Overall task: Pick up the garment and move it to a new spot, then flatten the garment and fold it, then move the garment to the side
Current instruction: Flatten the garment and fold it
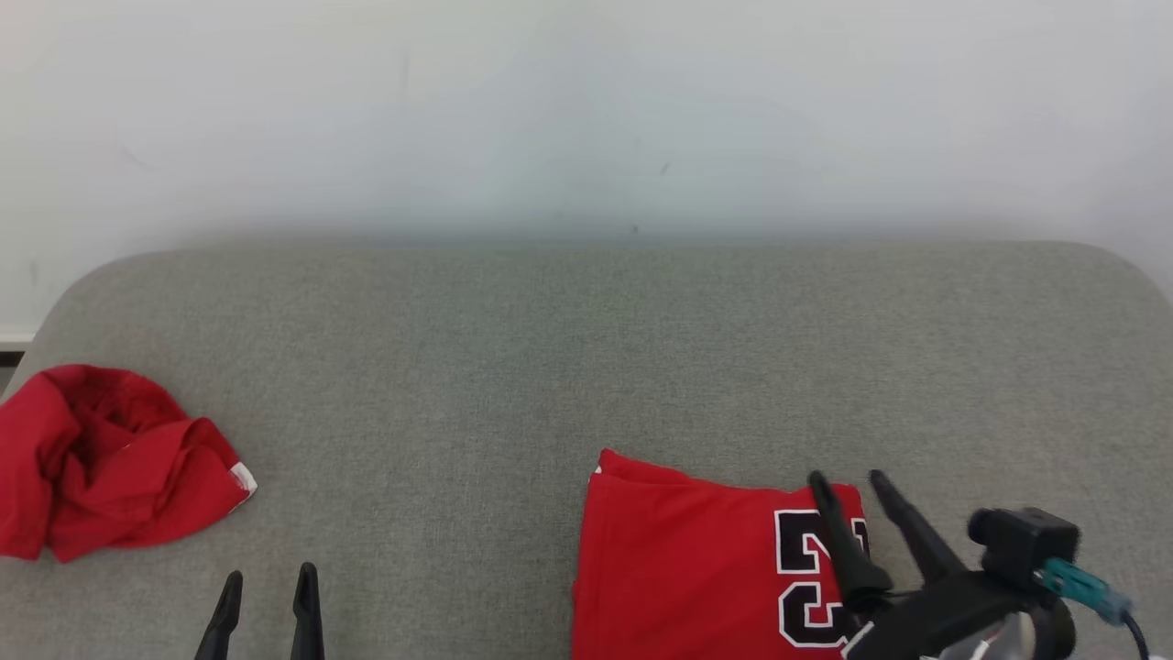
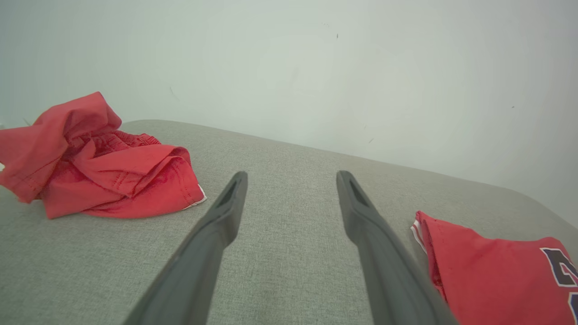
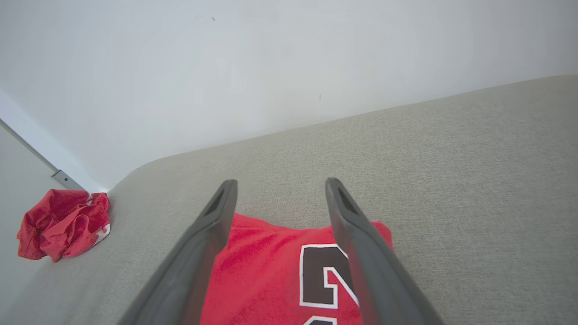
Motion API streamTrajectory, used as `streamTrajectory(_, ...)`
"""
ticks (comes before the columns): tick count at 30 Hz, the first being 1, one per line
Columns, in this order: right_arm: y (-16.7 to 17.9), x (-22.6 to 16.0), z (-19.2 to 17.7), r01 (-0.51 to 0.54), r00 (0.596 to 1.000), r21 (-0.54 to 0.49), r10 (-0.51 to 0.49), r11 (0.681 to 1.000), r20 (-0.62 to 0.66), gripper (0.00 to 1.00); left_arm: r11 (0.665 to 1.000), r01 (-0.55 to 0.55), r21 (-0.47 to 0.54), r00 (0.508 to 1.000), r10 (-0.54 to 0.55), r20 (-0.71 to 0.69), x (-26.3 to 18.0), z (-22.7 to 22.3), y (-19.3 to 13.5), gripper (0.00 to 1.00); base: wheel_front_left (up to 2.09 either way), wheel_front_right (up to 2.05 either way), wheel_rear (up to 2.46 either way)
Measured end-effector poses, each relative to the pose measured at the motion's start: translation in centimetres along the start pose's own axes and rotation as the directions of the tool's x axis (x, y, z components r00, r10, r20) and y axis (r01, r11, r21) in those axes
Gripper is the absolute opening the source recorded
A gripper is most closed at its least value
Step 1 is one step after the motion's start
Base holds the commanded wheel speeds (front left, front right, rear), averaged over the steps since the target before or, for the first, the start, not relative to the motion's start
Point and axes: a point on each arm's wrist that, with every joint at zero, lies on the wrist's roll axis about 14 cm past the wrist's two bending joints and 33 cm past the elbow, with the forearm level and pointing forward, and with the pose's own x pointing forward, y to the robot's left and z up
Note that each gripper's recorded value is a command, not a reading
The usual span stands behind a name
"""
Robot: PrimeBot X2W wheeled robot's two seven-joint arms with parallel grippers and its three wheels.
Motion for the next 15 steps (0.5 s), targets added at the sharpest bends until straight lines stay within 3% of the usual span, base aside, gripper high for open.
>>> streamTrajectory(5,-3.1,-1.8,1.7,0.110,0.987,-0.048,-0.104,0.993,0.122,1.00,1.000,0.004,0.010,1.000,-0.004,0.010,-0.1,0.3,-0.2,1.00,0.00,0.00,0.00)
streamTrajectory(15,-6.8,-3.9,-0.9,0.222,0.972,-0.131,-0.208,0.966,0.111,1.00,1.000,-0.009,0.020,1.000,0.009,-0.009,-0.8,-0.3,0.2,1.00,0.00,0.00,0.00)
